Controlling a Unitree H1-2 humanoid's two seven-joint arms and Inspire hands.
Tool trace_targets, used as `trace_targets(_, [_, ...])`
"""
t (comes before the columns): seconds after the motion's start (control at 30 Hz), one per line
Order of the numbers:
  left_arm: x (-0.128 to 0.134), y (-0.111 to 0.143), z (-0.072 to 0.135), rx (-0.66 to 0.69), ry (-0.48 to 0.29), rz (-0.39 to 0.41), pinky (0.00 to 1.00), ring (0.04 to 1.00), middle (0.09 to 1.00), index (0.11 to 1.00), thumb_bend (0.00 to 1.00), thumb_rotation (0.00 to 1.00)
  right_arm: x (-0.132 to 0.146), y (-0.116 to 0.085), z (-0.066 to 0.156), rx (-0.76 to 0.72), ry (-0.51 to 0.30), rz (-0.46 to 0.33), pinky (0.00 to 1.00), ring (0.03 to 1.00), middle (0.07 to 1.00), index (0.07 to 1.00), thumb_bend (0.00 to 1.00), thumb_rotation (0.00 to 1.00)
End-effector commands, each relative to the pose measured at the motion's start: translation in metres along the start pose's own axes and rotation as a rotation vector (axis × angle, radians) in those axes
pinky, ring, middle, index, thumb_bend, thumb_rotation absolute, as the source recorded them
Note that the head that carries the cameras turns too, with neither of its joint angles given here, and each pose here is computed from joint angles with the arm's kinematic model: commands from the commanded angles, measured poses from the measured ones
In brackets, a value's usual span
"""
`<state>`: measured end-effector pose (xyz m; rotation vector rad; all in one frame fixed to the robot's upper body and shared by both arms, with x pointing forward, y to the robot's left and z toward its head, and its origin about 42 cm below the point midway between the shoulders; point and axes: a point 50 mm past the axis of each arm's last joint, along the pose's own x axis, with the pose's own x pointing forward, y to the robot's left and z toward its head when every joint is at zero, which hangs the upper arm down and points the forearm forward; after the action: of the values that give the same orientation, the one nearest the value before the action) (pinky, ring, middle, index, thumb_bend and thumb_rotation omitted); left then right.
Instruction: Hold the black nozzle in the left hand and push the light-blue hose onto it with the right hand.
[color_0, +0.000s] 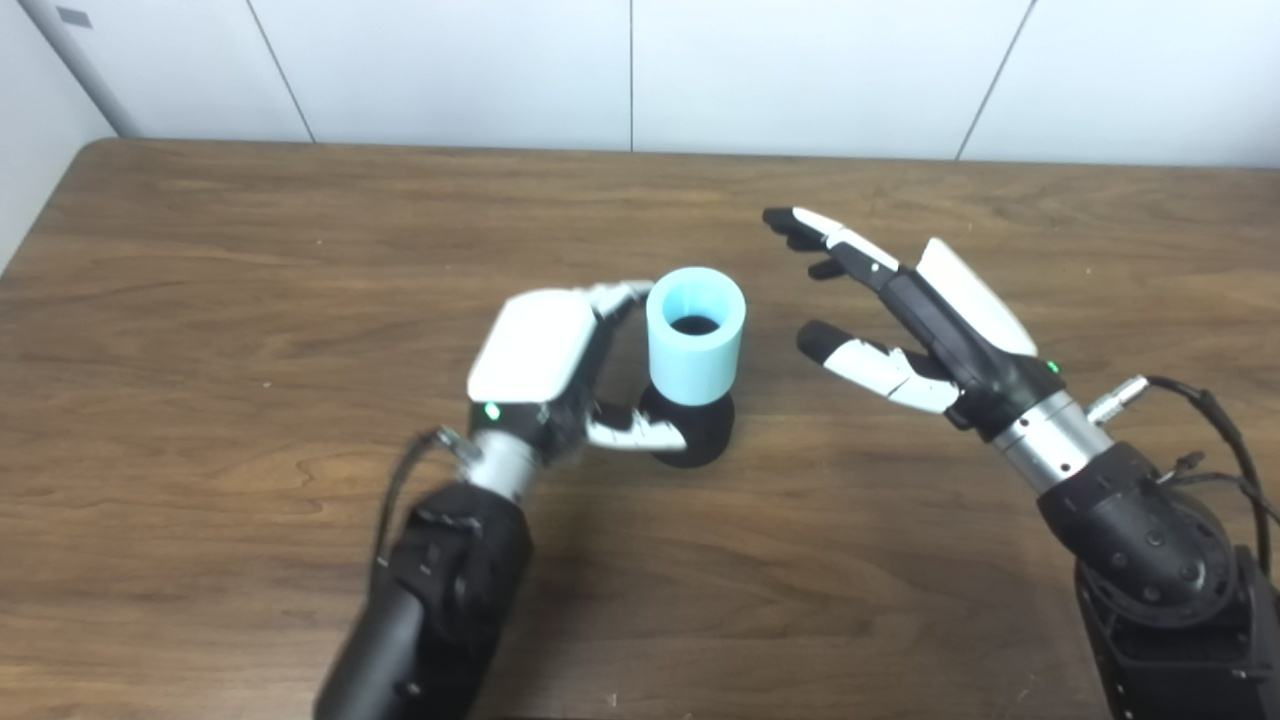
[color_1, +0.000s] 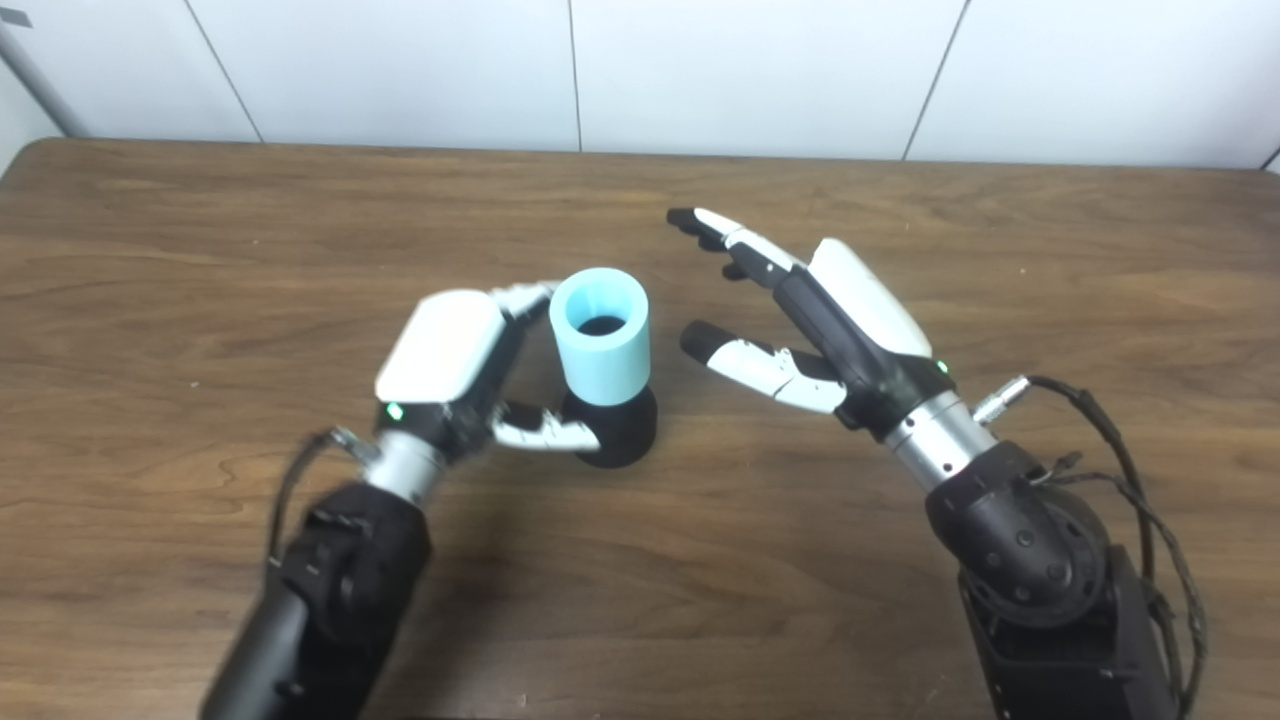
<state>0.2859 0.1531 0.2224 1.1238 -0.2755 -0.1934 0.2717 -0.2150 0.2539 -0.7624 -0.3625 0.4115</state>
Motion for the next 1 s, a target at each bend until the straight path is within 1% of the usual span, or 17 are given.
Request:
trace_targets(0.0, [0.004, 0.025, 0.001, 0.039, -0.011, 0.043, 0.56, 0.726, 0.765, 0.754, 1.00, 0.37, 0.002, -0.008, 0.005, -0.026, -0.036, -0.050, 0.78, 0.873, 0.903, 0.916, 0.51, 1.00])
trace_targets(0.1, [0.004, 0.047, -0.010, 0.065, 0.005, 0.029, 0.59, 0.737, 0.760, 0.749, 1.00, 0.36, 0.001, -0.007, 0.004, -0.023, -0.031, -0.058, 0.76, 0.866, 0.900, 0.916, 0.51, 1.00])
trace_targets(0.2, [0.002, 0.068, -0.023, 0.076, 0.024, -0.001, 0.61, 0.762, 0.776, 0.758, 1.00, 0.36, 0.000, -0.007, 0.001, -0.025, -0.023, -0.063, 0.76, 0.861, 0.898, 0.914, 0.50, 1.00])
trace_targets(0.3, [0.001, 0.080, -0.035, 0.070, 0.035, -0.011, 0.56, 0.734, 0.758, 0.750, 1.00, 0.36, -0.002, -0.006, -0.001, -0.021, -0.014, -0.064, 0.78, 0.867, 0.897, 0.913, 0.50, 1.00])
trace_targets(0.33, [0.000, 0.084, -0.039, 0.047, 0.046, -0.022, 0.56, 0.732, 0.757, 0.747, 1.00, 0.36, -0.002, -0.006, -0.002, -0.017, -0.013, -0.065, 0.77, 0.867, 0.898, 0.913, 0.50, 1.00])
trace_targets(0.43, [-0.005, 0.094, -0.052, -0.011, 0.070, -0.056, 0.63, 0.775, 0.781, 0.761, 1.00, 0.38, -0.004, -0.004, -0.004, -0.004, -0.006, -0.067, 0.77, 0.867, 0.902, 0.913, 0.48, 1.00])
trace_targets(0.5, [-0.012, 0.098, -0.063, -0.105, 0.080, -0.079, 0.65, 0.779, 0.792, 0.775, 1.00, 0.41, -0.005, -0.002, -0.007, 0.009, 0.000, -0.072, 0.77, 0.865, 0.902, 0.910, 0.46, 1.00])
trace_targets(0.6, [-0.023, 0.102, -0.079, -0.250, 0.069, -0.096, 0.62, 0.757, 0.784, 0.800, 1.00, 0.41, -0.007, 0.001, -0.012, 0.036, 0.010, -0.083, 0.76, 0.853, 0.895, 0.899, 0.45, 1.00])
trace_targets(0.67, [-0.030, 0.102, -0.087, -0.324, 0.078, -0.099, 0.66, 0.773, 0.782, 0.818, 1.00, 0.42, -0.008, 0.004, -0.015, 0.063, 0.022, -0.088, 0.76, 0.850, 0.895, 0.901, 0.44, 1.00])
trace_targets(0.7, [-0.033, 0.101, -0.091, -0.361, 0.085, -0.094, 0.69, 0.787, 0.792, 0.822, 1.00, 0.44, -0.009, 0.006, -0.017, 0.081, 0.033, -0.095, 0.75, 0.844, 0.893, 0.902, 0.44, 1.00])
trace_targets(0.77, [-0.041, 0.093, -0.100, -0.461, 0.090, -0.055, 0.70, 0.795, 0.810, 0.820, 1.00, 0.45, -0.010, 0.011, -0.021, 0.139, 0.055, -0.120, 0.74, 0.834, 0.887, 0.896, 0.45, 1.00])
trace_targets(0.87, [-0.053, 0.076, -0.111, -0.571, 0.092, 0.030, 0.70, 0.779, 0.812, 0.817, 0.89, 0.53, -0.012, 0.018, -0.027, 0.219, 0.091, -0.164, 0.71, 0.830, 0.888, 0.893, 0.47, 1.00])
trace_targets(0.9, [-0.057, 0.070, -0.113, -0.601, 0.095, 0.064, 0.69, 0.760, 0.795, 0.810, 0.86, 0.55, -0.012, 0.020, -0.028, 0.250, 0.105, -0.183, 0.71, 0.833, 0.891, 0.889, 0.48, 1.00])
trace_targets(0.93, [-0.060, 0.066, -0.114, -0.618, 0.097, 0.088, 0.68, 0.750, 0.782, 0.804, 0.84, 0.57, -0.013, 0.022, -0.029, 0.271, 0.114, -0.196, 0.70, 0.837, 0.894, 0.885, 0.49, 1.00])
trace_targets(0.97, [-0.066, 0.057, -0.114, -0.668, 0.129, 0.134, 0.68, 0.745, 0.776, 0.801, 0.84, 0.58, -0.014, 0.026, -0.031, 0.305, 0.131, -0.217, 0.70, 0.840, 0.895, 0.883, 0.49, 1.00])
